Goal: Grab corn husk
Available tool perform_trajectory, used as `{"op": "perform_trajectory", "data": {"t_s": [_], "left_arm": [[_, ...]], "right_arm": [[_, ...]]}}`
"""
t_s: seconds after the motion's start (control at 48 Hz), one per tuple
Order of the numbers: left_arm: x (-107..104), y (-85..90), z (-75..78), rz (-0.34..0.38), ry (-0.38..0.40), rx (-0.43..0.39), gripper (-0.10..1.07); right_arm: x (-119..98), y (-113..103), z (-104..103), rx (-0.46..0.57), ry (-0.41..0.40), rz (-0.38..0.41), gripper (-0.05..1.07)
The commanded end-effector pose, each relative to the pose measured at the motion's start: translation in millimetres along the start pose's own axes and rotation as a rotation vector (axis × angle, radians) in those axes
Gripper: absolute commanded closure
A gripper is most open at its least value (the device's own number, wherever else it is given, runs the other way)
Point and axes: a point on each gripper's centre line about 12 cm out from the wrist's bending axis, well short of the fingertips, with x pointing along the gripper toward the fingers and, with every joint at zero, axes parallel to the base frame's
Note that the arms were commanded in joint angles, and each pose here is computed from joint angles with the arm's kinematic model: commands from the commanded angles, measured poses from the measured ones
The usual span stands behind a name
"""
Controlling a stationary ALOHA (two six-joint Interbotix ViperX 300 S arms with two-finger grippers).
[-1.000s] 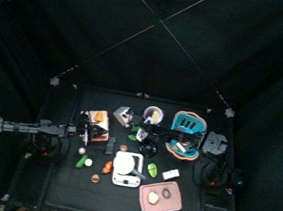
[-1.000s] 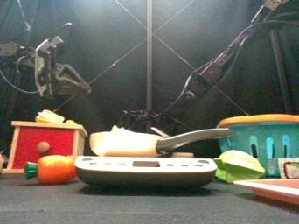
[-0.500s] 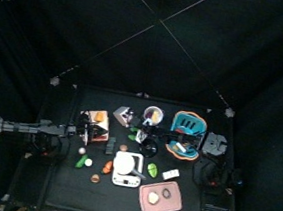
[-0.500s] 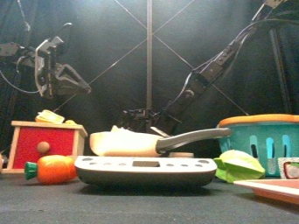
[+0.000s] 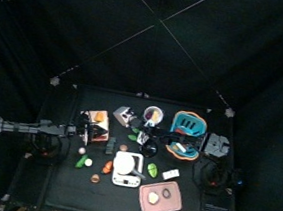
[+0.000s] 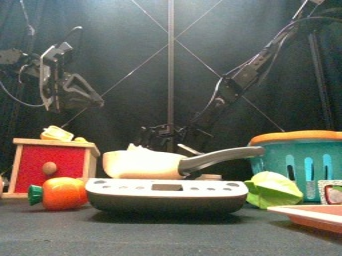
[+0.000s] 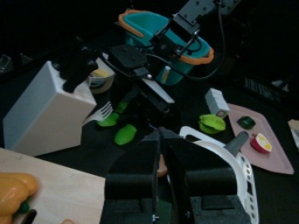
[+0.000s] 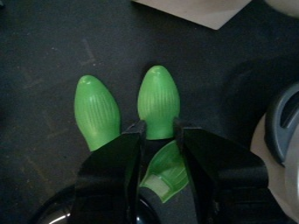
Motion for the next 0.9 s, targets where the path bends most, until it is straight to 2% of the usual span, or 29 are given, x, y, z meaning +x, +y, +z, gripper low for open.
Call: {"op": "perform_trajectory", "data": {"t_s": [0.0, 0.146, 0.312, 0.5, 0.667, 0.875], "left_arm": [[1.0, -0.9, 4.1, -0.003, -0.014, 0.000, 0.48], [1.0, -0.9, 4.1, -0.003, -0.014, 0.000, 0.48], [0.5, -0.4, 2.4, -0.001, -0.009, 0.000, 0.48], [0.5, -0.3, 2.4, -0.001, -0.009, -0.003, 0.48], [0.5, 0.2, 2.5, 0.003, -0.011, -0.010, 0.48], [0.3, 0.7, 2.1, 0.005, -0.010, -0.009, 0.48]], "right_arm": [[-20.4, 1.5, 15.4, 0.003, -0.057, 0.004, 0.34], [-24.0, 2.7, 14.2, 0.006, -0.055, 0.006, 0.34], [-30.9, 13.4, 4.7, 0.002, -0.035, 0.023, 0.34], [-48.9, 22.9, 6.1, -0.002, -0.067, 0.044, 0.34], [-56.7, 21.8, 15.4, -0.001, -0.108, 0.045, 0.34], [-56.2, 19.7, 13.1, 0.023, -0.100, 0.047, 0.32]]}}
